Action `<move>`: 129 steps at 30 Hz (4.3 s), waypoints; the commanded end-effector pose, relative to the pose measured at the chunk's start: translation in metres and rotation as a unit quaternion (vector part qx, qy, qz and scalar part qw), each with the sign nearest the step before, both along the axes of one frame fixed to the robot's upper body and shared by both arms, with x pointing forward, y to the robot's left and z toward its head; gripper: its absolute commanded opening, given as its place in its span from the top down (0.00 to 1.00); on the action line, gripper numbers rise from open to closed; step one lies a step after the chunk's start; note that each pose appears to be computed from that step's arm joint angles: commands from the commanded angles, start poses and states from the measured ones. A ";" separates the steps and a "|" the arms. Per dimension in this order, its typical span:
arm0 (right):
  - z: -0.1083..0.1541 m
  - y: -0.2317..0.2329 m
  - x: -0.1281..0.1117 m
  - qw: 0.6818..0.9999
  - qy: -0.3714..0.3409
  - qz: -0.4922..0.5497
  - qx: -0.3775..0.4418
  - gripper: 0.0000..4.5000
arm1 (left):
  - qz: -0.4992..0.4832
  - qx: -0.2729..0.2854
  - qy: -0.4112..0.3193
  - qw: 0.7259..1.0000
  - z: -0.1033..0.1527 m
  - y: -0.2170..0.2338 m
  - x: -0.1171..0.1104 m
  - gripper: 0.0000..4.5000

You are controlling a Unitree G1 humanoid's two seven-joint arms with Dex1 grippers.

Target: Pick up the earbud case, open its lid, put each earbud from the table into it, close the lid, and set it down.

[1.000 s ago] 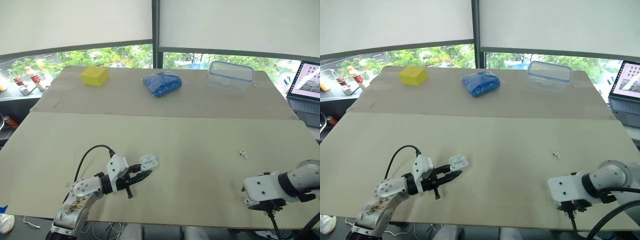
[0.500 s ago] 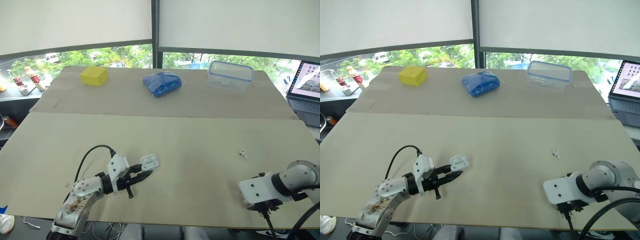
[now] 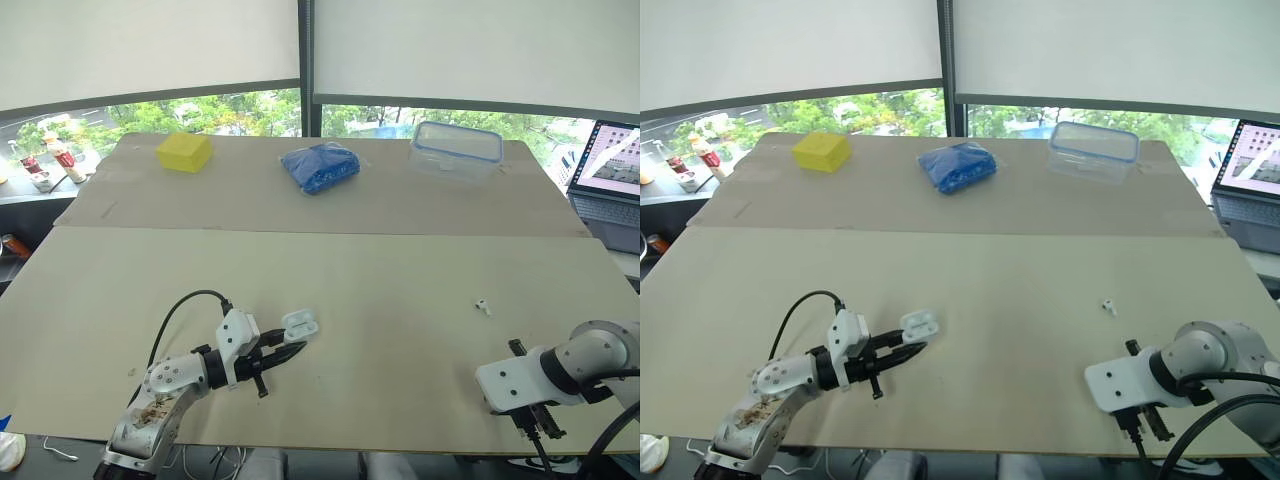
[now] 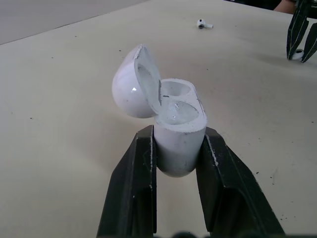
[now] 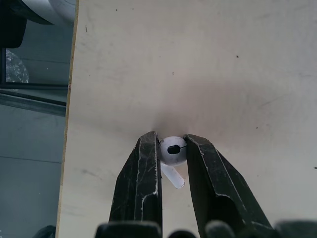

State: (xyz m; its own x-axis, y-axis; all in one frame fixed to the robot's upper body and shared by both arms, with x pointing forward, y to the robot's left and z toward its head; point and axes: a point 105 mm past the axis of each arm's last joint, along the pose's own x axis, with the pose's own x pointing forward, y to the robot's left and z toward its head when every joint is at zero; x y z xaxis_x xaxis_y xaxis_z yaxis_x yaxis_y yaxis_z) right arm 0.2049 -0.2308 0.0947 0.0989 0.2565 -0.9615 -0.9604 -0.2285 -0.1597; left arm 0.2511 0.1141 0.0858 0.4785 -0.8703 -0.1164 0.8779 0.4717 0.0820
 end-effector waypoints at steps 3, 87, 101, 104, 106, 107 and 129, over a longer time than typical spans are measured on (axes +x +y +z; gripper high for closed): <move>0.031 0.016 0.014 0.996 -0.048 -0.023 0.066 0.92 | -0.007 -0.018 -0.023 1.000 0.013 -0.007 0.002 0.87; 0.035 -0.063 -0.009 0.694 -0.328 -0.507 0.391 0.30 | 0.032 -0.079 -0.093 0.992 0.051 -0.030 0.060 0.87; 0.012 -0.080 -0.023 0.688 -0.285 -0.546 0.384 0.00 | 0.032 -0.074 -0.089 0.993 0.047 -0.029 0.059 0.87; 0.018 -0.072 -0.001 0.699 -0.282 -0.526 0.394 0.00 | 0.028 -0.074 -0.086 0.993 0.046 -0.031 0.058 0.87; 0.022 -0.069 0.018 0.704 -0.281 -0.516 0.400 0.00 | 0.026 -0.075 -0.084 0.993 0.046 -0.032 0.057 0.87; 0.023 -0.067 0.026 0.706 -0.279 -0.513 0.400 0.00 | 0.025 -0.076 -0.084 0.993 0.045 -0.033 0.057 0.87; -0.011 -0.066 0.097 0.697 -0.212 -0.543 0.417 0.33 | 0.010 -0.079 -0.072 0.994 0.042 -0.039 0.049 0.87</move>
State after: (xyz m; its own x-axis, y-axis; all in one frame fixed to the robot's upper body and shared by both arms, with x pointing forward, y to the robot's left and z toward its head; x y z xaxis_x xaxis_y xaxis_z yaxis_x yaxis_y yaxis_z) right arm 0.3028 -0.2903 0.0862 0.8938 0.2869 -0.3448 -0.3497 0.9270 -0.1352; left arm 0.3038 0.0774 0.1163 0.5169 -0.8539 0.0609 0.8477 0.5204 0.1028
